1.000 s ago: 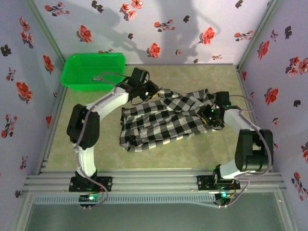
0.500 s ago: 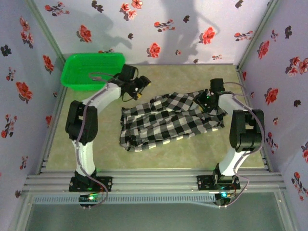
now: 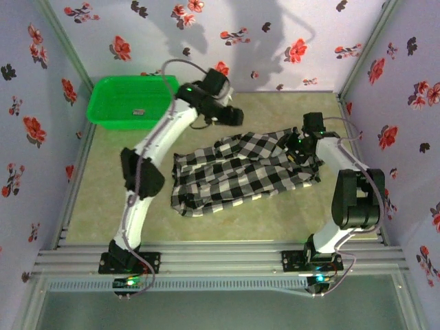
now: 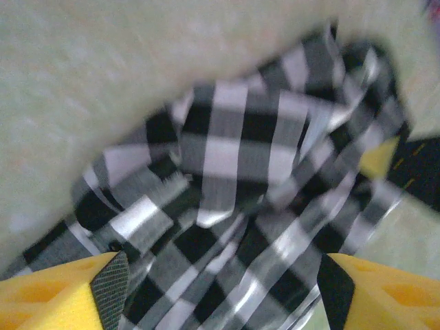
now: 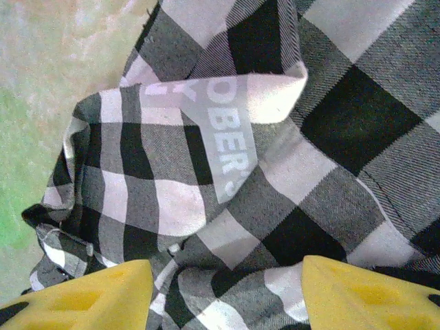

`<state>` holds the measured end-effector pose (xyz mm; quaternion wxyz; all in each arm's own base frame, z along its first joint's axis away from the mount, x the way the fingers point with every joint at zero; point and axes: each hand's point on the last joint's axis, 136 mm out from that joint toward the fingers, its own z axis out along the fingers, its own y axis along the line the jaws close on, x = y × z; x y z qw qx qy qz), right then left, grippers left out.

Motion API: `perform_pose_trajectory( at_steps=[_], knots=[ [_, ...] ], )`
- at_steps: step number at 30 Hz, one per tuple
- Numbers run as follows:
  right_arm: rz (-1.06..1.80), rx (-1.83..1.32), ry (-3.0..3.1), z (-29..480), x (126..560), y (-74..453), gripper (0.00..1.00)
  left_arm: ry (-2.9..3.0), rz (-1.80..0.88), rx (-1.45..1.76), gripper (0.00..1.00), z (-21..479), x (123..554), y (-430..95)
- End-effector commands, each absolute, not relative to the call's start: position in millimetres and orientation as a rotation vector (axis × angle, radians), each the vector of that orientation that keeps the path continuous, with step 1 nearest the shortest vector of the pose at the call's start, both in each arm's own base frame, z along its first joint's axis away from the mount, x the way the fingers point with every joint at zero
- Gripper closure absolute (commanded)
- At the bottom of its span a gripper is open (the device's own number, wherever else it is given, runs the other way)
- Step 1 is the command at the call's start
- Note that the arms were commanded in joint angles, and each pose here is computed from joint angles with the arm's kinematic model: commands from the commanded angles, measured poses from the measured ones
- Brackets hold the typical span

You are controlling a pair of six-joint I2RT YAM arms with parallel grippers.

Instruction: Fold and stack the long sleeve shirts

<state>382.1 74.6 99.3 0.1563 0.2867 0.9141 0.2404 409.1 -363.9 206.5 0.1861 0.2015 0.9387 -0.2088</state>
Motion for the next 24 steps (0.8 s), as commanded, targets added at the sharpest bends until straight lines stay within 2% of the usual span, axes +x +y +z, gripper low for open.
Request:
perform_pose_trajectory(
  at_steps=[1, 6, 12, 24],
  knots=[
    [0.656, 0.832, 2.671, 89.6, 364.6, 75.0, 0.39, 2.812, -0.245, 0.970, 0.27, 143.5, 364.5, -340.5],
    [0.668, 0.831, 2.679, 88.3, 361.7, 78.1, 0.39, 2.742, 0.116, 1.008, 0.27, 113.2, 379.1, -334.0],
    [0.686, 0.827, 2.685, 87.4, 360.4, 82.5, 0.38, 2.658, 0.250, 0.966, 0.26, 97.7, 396.8, -337.6],
    [0.722, 0.801, 2.695, 86.4, 370.7, 104.8, 0.38, 2.609, 0.094, 0.928, 0.23, 79.0, 414.6, -371.8]
  ],
)
